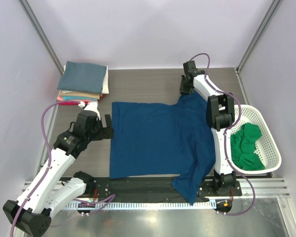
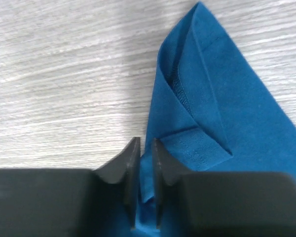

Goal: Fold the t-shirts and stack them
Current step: Flatten the tshirt out

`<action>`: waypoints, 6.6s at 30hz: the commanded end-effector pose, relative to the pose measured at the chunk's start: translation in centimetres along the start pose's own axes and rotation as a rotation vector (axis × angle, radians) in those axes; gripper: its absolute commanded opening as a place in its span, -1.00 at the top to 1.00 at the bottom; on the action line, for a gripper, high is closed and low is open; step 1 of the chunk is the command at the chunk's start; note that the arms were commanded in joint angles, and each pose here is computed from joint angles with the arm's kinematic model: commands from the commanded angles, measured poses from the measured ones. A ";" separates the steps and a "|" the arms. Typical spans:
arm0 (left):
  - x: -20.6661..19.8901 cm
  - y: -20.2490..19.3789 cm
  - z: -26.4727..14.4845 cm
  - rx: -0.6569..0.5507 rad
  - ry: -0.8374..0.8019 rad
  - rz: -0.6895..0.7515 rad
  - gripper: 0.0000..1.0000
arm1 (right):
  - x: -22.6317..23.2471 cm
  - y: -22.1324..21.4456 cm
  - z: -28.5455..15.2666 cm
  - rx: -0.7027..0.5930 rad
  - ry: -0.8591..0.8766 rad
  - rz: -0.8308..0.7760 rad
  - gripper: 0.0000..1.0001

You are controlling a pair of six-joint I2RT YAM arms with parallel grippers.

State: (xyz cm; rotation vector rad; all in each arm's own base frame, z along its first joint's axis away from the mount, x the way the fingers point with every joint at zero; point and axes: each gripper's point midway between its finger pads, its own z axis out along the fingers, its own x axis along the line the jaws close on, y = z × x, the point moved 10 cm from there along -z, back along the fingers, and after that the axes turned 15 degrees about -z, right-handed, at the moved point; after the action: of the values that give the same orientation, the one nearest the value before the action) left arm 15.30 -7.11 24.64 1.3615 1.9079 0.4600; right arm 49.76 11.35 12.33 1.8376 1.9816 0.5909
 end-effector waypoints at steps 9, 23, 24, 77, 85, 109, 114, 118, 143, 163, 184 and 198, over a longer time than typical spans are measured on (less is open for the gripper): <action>-0.1 0.5 -0.1 -0.046 -0.012 0.024 -0.88 | 1.3 -0.2 -2.0 -0.004 -0.024 -0.046 0.76; 0.0 0.6 -0.6 -0.075 -0.023 0.019 -0.87 | 2.9 -0.2 -4.6 -0.032 -0.046 -0.092 0.06; 0.0 0.6 -0.6 -0.075 -0.026 0.020 -0.88 | 3.1 -0.3 -4.7 -0.032 -0.047 -0.098 0.06; 0.1 0.6 0.3 -0.056 0.027 0.019 -0.86 | 6.3 0.7 -3.7 -0.159 0.206 -0.057 -0.35; 0.1 0.6 0.2 -0.059 0.025 0.018 -0.86 | 7.3 -0.6 -2.2 -0.121 0.191 -0.073 -0.23; 0.2 0.6 0.1 -0.065 0.024 0.018 -0.86 | 14.4 2.4 -3.0 -0.214 0.396 -0.167 0.98; 0.2 0.6 0.1 -0.065 0.029 0.016 -0.86 | 14.6 2.1 -3.2 -0.208 0.303 -0.178 0.30; 0.2 0.6 0.1 -0.062 0.025 0.016 -0.86 | 12.4 1.9 -3.9 -0.202 0.096 -0.200 -0.19; 0.1 0.6 0.1 -0.062 0.018 0.019 -0.86 | 12.3 -2.0 -1.1 -0.067 -0.049 -0.250 0.98; 0.1 0.5 0.5 -0.042 0.029 0.021 -0.86 | 14.3 1.1 -4.8 -0.277 0.116 -0.193 -0.43; -1.6 4.1 23.1 0.220 0.228 -0.302 -0.80 | 5.3 -1.2 2.9 -0.017 0.035 -0.088 -0.40; -3.7 7.1 32.0 0.382 0.132 -0.313 1.00 | -2.1 0.0 9.3 -0.009 -0.078 0.188 -0.38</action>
State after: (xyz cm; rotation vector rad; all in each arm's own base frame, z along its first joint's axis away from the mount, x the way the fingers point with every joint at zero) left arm 44.30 -11.20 11.11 1.1866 2.3326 0.0990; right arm 55.69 13.29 10.94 1.8233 1.7961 0.8022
